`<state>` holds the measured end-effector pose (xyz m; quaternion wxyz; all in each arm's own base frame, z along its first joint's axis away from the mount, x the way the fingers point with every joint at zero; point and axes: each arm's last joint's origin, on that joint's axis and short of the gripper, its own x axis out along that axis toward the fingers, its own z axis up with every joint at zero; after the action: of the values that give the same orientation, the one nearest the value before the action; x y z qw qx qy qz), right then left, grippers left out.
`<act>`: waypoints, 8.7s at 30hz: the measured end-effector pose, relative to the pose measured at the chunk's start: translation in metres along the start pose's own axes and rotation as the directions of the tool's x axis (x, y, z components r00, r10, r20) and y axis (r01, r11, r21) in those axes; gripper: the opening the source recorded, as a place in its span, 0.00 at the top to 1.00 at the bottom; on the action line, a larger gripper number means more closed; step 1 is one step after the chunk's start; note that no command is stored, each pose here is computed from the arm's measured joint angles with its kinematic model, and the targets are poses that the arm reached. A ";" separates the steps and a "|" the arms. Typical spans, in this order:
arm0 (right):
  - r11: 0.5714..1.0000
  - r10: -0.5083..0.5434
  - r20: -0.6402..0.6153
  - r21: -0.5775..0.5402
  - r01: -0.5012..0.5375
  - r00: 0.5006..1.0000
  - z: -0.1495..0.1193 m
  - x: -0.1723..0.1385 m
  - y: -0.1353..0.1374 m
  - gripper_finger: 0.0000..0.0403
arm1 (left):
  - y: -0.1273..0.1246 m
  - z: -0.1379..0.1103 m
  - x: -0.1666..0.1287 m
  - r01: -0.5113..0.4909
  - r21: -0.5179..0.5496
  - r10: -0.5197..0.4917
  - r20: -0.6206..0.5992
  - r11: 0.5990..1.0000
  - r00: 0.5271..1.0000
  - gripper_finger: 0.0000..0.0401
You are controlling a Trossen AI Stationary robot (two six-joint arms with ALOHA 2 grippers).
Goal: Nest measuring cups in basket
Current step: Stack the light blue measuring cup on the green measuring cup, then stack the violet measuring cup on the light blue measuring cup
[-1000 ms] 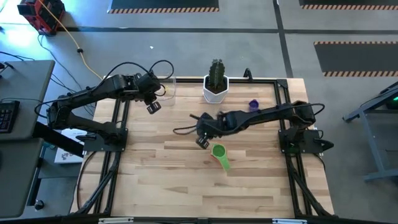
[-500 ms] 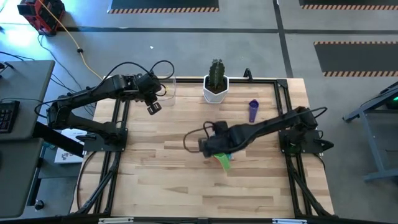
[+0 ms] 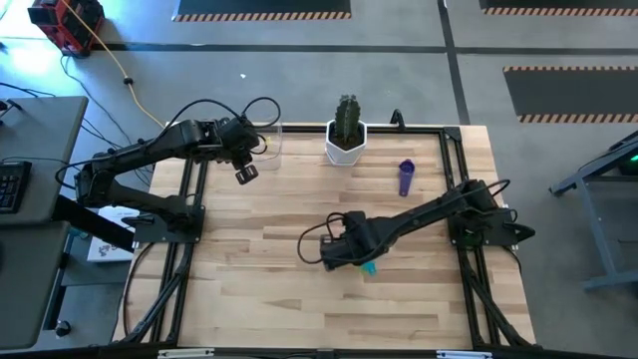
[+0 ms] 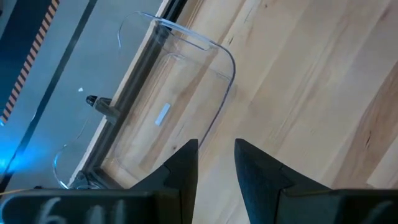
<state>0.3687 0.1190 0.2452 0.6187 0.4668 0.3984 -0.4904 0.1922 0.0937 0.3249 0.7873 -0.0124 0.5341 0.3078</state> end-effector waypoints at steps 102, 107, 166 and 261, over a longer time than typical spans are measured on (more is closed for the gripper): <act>0.983 -0.179 0.101 -0.026 0.183 0.979 0.136 0.031 -0.153 0.81 | 0.000 0.000 0.000 0.005 0.053 -0.005 0.000 0.999 1.000 0.76; 0.983 -0.179 0.148 -0.002 0.181 0.973 0.157 0.034 -0.177 0.81 | 0.000 0.001 0.000 0.004 0.050 -0.004 0.007 0.999 1.000 0.76; 0.922 -0.297 0.064 -0.239 0.304 0.953 0.255 0.134 -0.205 0.98 | 0.000 0.002 0.000 -0.006 -0.035 0.007 0.024 0.999 1.000 0.76; 0.598 0.079 0.078 -0.802 0.015 0.994 -0.036 -0.013 0.002 1.00 | -0.006 -0.007 -0.001 0.185 0.031 -0.182 -0.067 0.982 0.981 0.76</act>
<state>0.3670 0.1566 0.2491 0.7910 0.1205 0.5343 -0.2725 0.1893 0.0862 0.3210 0.7949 -0.0567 0.5614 0.2232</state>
